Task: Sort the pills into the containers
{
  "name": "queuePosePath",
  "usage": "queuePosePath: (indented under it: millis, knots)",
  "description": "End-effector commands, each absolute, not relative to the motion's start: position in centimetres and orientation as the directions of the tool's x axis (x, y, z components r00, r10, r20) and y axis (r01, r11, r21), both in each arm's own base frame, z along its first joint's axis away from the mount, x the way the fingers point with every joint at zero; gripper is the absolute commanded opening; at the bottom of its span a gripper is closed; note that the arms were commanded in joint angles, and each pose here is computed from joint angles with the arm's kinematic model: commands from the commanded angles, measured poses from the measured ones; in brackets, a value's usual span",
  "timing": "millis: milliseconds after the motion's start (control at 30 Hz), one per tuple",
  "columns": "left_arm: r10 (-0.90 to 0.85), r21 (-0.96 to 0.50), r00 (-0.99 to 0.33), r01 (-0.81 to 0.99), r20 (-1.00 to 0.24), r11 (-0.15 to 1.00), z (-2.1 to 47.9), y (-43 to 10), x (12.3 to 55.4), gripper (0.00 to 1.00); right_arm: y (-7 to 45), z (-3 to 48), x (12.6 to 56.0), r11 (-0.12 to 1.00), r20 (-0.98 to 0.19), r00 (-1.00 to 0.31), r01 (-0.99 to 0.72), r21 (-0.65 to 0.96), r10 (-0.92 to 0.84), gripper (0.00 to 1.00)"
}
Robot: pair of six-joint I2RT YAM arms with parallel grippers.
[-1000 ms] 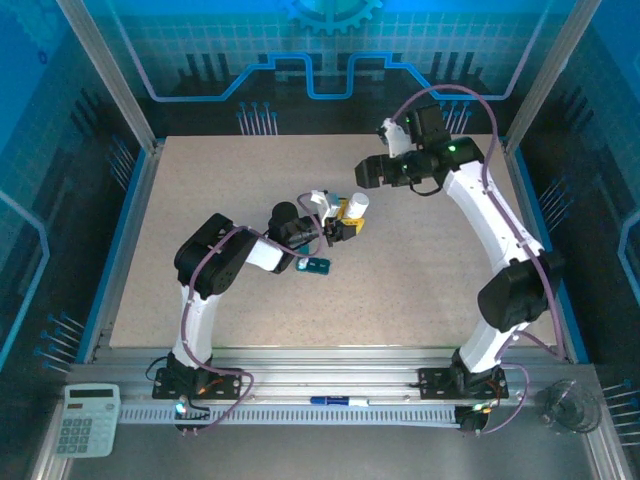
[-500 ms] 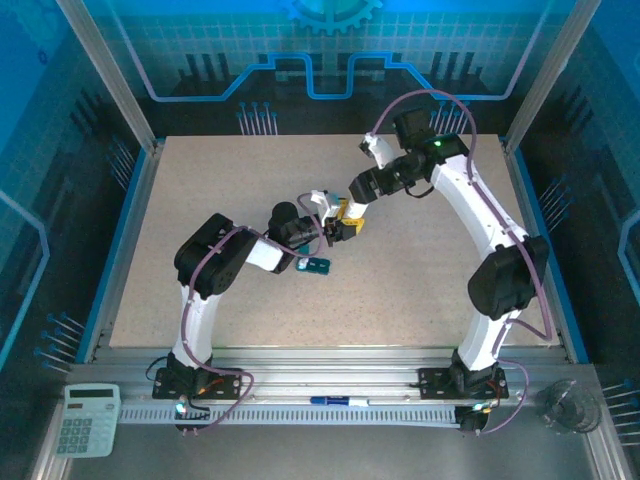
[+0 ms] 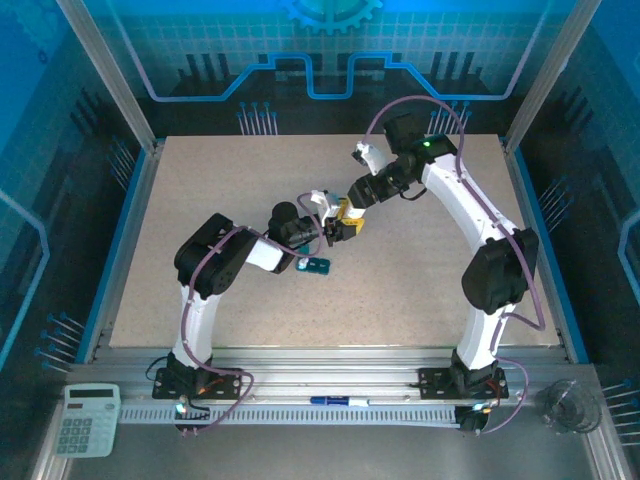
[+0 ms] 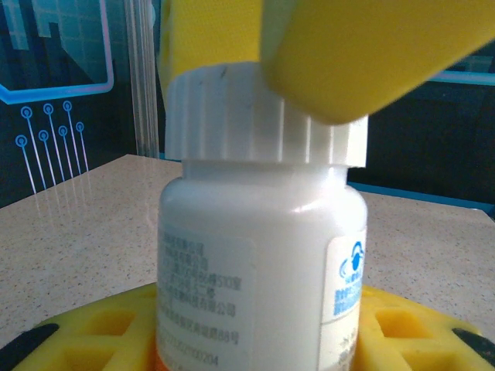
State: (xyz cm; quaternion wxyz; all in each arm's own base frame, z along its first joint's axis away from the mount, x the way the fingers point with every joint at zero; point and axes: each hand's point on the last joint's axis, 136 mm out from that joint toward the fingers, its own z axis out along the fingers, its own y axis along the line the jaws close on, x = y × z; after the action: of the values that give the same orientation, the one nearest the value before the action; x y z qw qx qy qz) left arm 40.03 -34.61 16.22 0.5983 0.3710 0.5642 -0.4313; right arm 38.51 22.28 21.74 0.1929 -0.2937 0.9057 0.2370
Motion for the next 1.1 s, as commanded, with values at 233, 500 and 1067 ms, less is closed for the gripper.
queuePosePath:
  millis: [233,500,1067]
  knots:
    - [-0.145,0.017,0.071,0.938,-0.987,0.345,19.4,-34.7,39.9,0.0,22.0,20.1,38.0,0.814,-0.415,-0.85,-0.474,0.337,-0.323,0.42]
    - [-0.146,0.015,0.07,0.937,-0.987,0.349,19.3,-34.6,40.0,0.0,22.7,18.3,37.1,0.913,-0.349,-0.937,-0.152,0.379,-0.011,0.44]
    - [-0.145,0.019,0.074,0.938,-0.987,0.346,19.4,-34.6,39.9,0.0,21.0,26.0,38.1,0.813,-0.553,-0.833,-0.318,0.487,0.004,0.8]
